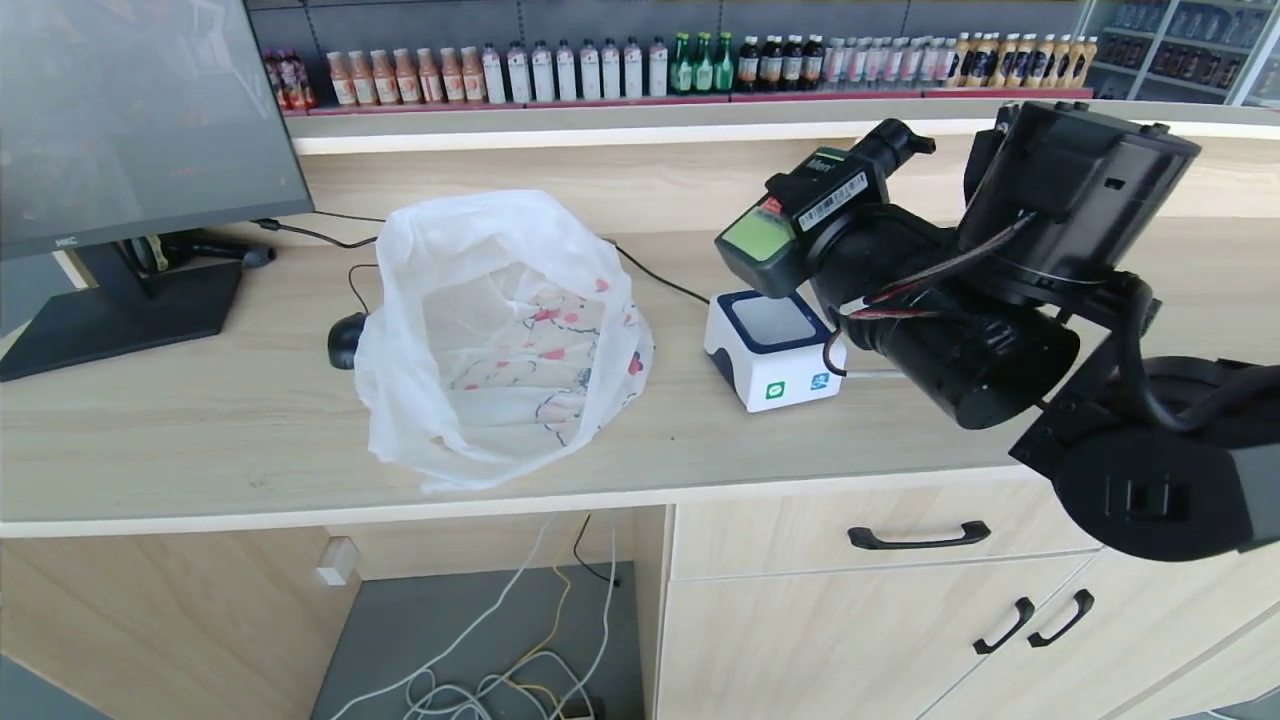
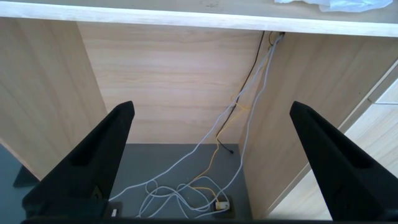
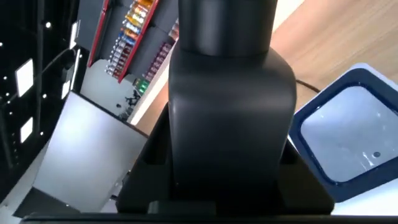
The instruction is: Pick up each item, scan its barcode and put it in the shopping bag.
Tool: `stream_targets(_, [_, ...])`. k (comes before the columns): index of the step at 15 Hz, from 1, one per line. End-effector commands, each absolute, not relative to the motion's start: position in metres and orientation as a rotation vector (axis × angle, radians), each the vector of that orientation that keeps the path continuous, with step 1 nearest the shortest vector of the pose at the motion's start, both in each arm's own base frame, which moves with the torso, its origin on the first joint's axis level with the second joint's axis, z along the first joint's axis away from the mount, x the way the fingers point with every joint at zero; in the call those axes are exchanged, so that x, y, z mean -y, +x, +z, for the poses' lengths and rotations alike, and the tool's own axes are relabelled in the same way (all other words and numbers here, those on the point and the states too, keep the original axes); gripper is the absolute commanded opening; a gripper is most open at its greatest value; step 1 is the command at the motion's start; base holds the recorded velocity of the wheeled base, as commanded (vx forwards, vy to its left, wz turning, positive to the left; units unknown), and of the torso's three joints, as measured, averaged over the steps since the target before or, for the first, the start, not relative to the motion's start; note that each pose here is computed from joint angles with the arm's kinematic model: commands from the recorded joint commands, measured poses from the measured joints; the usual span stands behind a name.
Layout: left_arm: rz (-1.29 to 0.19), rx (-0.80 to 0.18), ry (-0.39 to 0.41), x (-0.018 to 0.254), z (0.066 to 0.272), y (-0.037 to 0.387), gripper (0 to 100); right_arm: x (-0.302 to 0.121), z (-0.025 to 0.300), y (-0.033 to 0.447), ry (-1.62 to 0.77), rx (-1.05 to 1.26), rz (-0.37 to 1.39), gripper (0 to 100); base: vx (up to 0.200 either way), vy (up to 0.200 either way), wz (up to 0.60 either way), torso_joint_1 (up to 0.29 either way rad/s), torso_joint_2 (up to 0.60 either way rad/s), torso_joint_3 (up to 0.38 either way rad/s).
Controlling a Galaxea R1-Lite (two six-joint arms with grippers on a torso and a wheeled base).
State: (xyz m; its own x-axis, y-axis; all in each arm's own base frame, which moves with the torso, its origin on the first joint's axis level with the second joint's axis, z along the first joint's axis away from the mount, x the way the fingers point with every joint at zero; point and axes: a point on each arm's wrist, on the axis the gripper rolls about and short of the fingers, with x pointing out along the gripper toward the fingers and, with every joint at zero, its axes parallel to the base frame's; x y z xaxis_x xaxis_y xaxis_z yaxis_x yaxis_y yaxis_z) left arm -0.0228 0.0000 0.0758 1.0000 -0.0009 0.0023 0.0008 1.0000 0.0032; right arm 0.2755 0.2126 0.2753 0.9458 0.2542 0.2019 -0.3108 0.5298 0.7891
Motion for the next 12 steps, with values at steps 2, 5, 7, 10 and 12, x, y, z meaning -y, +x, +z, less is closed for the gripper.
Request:
stream_targets(2, [0.0, 0.003, 0.003, 0.0, 0.076, -0.023, 100, -0.197, 0.266, 0.295, 0.993, 0.047, 0.27, 0, 0.0, 0.0, 0.0, 0.0, 0.0, 0.0])
stream_targets(5, [0.0, 0.003, 0.003, 0.0, 0.076, -0.023, 100, -0.196, 0.258, 0.299, 1.0, 0.028, 0.254, 0, 0.0, 0.0, 0.0, 0.0, 0.0, 0.0])
stream_targets(7, [0.0, 0.003, 0.003, 0.0, 0.076, -0.023, 100, -0.197, 0.255, 0.3, 0.996, 0.022, 0.25, 0, 0.0, 0.0, 0.0, 0.0, 0.0, 0.0])
stream_targets(10, [0.0, 0.003, 0.003, 0.0, 0.076, -0.023, 100, -0.199, 0.253, 0.301, 0.993, 0.015, 0.249, 0, 0.0, 0.0, 0.0, 0.0, 0.0, 0.0])
stream_targets(12, [0.0, 0.003, 0.003, 0.0, 0.076, -0.023, 100, -0.201, 0.248, 0.305, 0.986, 0.003, 0.243, 0, 0.0, 0.0, 0.0, 0.0, 0.0, 0.0])
